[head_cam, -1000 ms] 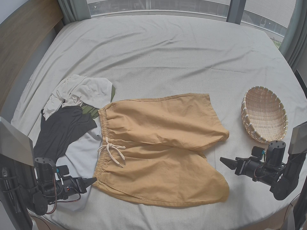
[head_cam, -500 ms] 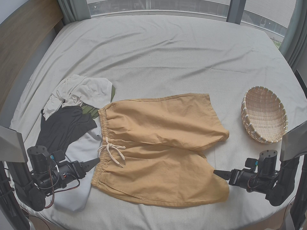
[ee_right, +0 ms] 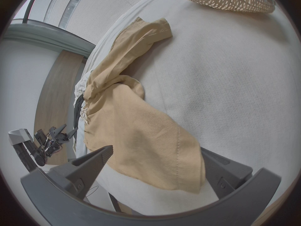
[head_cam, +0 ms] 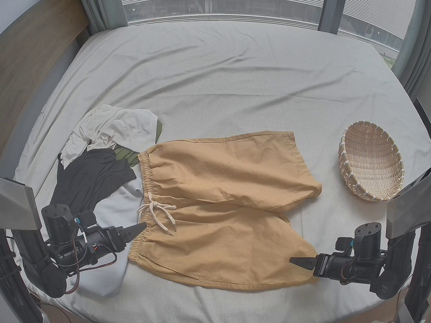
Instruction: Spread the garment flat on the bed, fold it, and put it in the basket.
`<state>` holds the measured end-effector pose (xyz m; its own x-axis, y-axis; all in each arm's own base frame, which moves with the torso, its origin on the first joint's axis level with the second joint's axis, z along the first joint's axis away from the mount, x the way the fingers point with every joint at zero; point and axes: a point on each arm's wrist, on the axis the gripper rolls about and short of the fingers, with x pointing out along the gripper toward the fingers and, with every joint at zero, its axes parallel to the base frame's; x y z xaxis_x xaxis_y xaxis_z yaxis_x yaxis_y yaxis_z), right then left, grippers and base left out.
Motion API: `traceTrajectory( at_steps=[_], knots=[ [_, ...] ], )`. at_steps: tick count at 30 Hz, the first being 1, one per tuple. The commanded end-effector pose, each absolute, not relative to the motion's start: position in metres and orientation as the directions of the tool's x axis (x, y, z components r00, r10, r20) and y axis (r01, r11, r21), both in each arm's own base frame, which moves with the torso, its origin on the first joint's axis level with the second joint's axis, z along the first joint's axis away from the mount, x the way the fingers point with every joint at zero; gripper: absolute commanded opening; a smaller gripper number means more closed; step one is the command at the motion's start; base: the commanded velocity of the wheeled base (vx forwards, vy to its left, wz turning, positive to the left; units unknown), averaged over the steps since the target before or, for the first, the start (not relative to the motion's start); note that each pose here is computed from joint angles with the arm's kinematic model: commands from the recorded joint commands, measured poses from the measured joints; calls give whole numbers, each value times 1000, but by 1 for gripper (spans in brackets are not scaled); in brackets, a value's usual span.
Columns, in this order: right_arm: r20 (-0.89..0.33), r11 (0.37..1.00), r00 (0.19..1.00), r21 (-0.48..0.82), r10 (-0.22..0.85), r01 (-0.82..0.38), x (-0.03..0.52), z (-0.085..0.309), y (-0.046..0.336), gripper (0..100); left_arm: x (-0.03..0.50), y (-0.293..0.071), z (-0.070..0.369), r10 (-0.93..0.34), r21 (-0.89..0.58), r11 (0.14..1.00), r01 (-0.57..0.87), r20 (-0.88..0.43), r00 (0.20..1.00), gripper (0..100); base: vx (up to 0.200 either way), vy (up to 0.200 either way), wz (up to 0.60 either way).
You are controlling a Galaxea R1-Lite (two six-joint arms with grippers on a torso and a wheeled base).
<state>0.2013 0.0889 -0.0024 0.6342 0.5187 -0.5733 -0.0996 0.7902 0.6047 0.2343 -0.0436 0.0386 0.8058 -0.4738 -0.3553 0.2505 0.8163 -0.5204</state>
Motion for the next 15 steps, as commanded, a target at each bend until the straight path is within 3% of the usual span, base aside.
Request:
traceTrajectory(
  at_steps=[1, 15],
  knots=[
    [-517, 762, 658, 633, 547, -137, 205, 9, 95, 100, 233, -48, 34, -489, -522, 813, 256, -375, 788, 100, 0, 0, 0],
    [-334, 672, 726, 702, 601, -233, 222, 43, 109, 100, 231, -51, 25, -492, -521, 818, 244, -413, 766, 100, 0, 0, 0]
  ],
)
